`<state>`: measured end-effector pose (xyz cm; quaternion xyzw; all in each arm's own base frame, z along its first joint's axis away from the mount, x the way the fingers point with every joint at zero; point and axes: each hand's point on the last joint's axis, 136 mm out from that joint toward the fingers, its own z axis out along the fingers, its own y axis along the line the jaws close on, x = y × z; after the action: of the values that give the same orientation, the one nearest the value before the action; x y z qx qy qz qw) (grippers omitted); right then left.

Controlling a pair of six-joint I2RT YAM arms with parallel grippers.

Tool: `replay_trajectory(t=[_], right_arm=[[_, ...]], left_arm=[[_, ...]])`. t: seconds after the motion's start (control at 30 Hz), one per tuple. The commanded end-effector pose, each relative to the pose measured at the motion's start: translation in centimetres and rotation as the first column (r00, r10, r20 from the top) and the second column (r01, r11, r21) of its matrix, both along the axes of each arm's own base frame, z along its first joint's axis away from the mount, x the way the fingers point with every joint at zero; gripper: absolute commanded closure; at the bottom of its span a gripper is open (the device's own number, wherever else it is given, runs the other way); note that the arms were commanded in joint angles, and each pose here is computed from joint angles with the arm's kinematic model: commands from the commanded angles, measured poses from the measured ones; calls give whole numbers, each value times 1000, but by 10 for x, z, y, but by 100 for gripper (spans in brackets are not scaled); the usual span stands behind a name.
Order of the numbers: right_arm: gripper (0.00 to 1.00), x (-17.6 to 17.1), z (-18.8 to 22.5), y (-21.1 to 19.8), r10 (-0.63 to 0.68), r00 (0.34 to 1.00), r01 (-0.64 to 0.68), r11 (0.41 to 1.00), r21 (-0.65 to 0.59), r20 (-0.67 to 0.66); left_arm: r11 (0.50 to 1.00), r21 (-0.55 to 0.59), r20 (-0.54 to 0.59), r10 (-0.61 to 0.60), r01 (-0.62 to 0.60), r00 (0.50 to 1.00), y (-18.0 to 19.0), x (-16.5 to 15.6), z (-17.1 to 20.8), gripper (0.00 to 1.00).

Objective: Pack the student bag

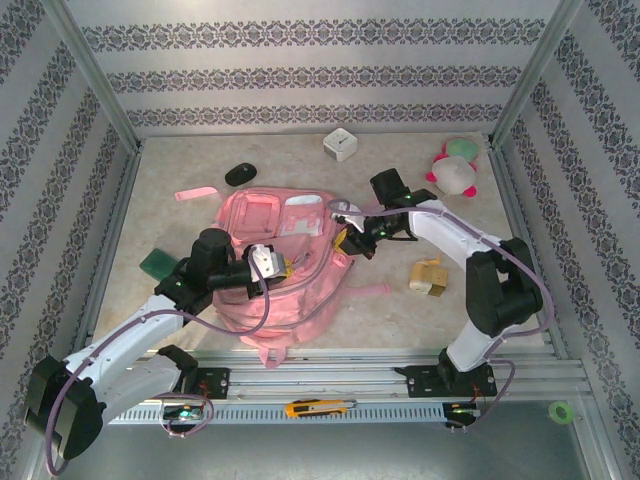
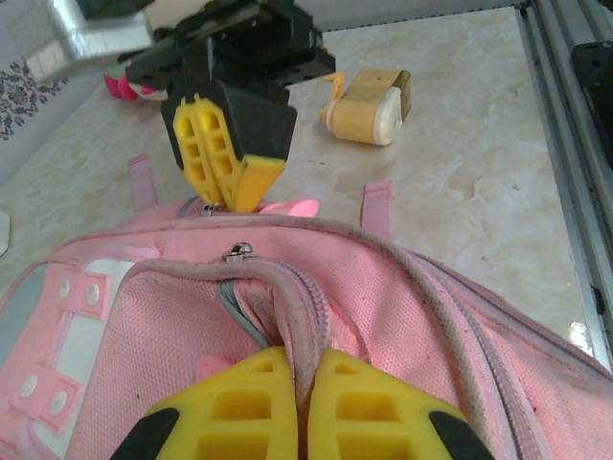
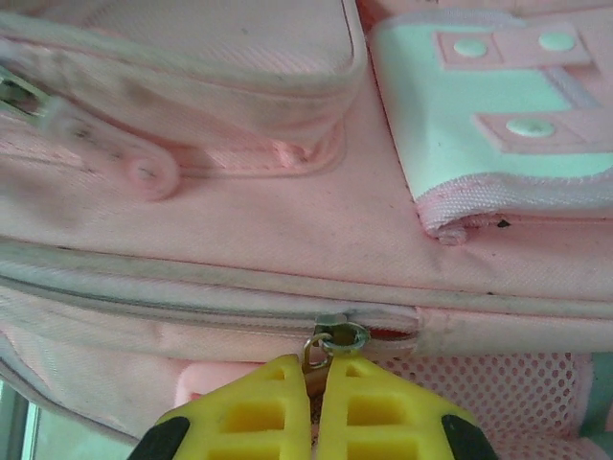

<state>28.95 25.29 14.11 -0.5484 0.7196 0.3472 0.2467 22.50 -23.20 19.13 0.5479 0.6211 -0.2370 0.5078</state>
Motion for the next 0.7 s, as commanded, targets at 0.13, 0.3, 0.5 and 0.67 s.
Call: replay_trajectory(t=[0.13,0.3,0.5,0.67], right_arm=[[100,-23,40,13,11,1000,-13,996,86,26],[100,-38,46,17,28,1000,-28,994,108,2],[94,-38,43,10,-26,998,32,993,113,-50],[56,-12,22,-11,-134,991,132,990,48,31]], left_arm=[[998,-23,143,57,-54,988,0,21,32,100],[998,-26,150,56,-53,987,-1,21,34,100],[998,-54,152,53,-45,987,-2,19,40,100],[997,-75,149,20,-9,989,-6,13,43,100]])
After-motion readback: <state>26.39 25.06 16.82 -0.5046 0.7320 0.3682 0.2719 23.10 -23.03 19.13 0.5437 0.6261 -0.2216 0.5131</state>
